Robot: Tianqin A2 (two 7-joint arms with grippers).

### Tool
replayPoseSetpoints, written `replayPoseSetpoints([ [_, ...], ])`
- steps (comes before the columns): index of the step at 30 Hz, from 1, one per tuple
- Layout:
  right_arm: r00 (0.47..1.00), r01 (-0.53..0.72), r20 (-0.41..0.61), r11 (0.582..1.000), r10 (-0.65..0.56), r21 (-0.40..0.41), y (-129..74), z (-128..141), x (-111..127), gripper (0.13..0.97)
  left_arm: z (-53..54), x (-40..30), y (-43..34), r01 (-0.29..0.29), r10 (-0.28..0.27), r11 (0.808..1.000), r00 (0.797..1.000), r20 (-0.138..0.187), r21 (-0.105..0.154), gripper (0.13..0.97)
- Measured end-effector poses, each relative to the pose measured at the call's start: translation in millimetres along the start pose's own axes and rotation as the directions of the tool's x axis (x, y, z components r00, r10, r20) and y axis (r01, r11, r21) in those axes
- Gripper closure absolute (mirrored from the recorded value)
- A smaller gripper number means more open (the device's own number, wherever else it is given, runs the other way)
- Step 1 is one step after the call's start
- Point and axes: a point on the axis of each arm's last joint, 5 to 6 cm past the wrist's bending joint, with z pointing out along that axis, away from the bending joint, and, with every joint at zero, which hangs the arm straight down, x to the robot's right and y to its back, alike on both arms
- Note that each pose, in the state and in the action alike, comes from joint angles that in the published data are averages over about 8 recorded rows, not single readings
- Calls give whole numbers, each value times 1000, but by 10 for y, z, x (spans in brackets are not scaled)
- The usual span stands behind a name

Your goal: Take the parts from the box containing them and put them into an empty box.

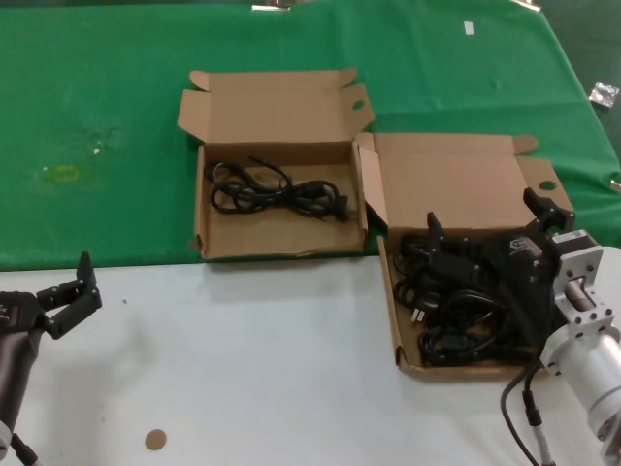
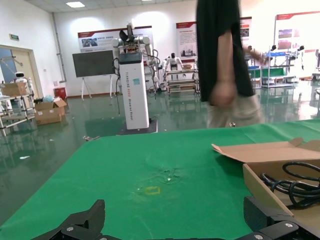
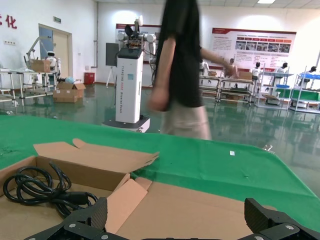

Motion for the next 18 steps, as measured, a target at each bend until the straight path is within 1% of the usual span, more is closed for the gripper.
replayPoseSetpoints([
  [18,1000,0,0,1000,0,0,0,0,0,130,0,0,0,0,0,1000,1000,0,0,132],
])
